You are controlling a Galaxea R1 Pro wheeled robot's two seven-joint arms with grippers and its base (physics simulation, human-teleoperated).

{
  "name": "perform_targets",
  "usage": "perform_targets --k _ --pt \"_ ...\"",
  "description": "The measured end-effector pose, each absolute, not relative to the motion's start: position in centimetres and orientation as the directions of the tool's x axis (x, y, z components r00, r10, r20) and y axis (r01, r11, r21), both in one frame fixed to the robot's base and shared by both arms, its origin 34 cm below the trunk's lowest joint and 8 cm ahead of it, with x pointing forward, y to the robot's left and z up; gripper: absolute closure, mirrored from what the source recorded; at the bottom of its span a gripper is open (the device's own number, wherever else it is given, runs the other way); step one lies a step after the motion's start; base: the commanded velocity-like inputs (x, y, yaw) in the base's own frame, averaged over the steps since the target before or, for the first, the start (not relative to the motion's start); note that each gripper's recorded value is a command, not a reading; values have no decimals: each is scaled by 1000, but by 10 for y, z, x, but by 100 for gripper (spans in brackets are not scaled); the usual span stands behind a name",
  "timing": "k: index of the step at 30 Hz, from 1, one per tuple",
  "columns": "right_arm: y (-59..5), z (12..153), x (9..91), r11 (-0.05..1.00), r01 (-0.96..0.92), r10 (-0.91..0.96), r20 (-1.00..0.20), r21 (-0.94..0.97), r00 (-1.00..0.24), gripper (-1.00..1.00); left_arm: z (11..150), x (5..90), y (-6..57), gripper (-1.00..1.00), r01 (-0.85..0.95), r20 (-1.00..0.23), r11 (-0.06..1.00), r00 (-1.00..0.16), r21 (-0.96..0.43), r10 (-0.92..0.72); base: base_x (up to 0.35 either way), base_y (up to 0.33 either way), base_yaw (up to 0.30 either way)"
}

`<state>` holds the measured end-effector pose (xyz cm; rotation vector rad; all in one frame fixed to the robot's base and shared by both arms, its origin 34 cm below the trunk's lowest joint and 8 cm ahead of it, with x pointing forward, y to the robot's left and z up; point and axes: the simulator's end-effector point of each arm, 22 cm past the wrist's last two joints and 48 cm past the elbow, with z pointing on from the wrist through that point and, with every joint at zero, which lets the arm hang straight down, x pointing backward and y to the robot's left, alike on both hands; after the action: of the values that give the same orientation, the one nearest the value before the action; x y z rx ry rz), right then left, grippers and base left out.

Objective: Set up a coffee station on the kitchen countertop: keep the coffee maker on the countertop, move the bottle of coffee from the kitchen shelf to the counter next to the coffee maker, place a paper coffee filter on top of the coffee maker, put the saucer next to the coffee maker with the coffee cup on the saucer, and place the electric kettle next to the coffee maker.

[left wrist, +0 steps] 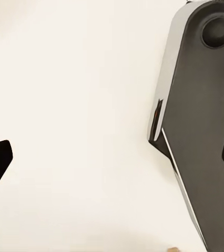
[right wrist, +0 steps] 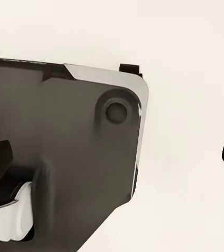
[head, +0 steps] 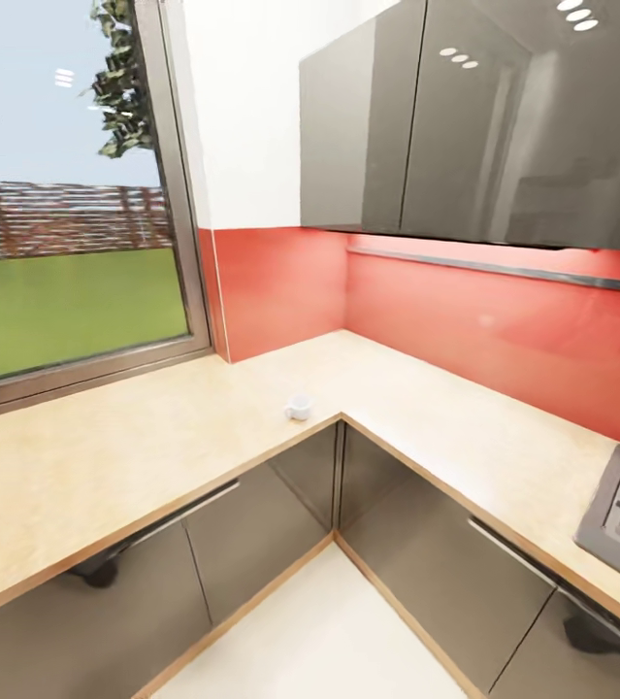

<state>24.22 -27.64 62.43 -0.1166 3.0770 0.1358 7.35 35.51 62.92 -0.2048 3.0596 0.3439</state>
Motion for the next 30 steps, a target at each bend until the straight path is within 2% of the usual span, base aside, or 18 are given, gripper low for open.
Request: perform_targets --k 30 --pt "-276 627 250 993 -80 -73 -83 84 -994 -100 628 81 353 -100 -137 -90 968 -989 211 -121 23 -23 270"
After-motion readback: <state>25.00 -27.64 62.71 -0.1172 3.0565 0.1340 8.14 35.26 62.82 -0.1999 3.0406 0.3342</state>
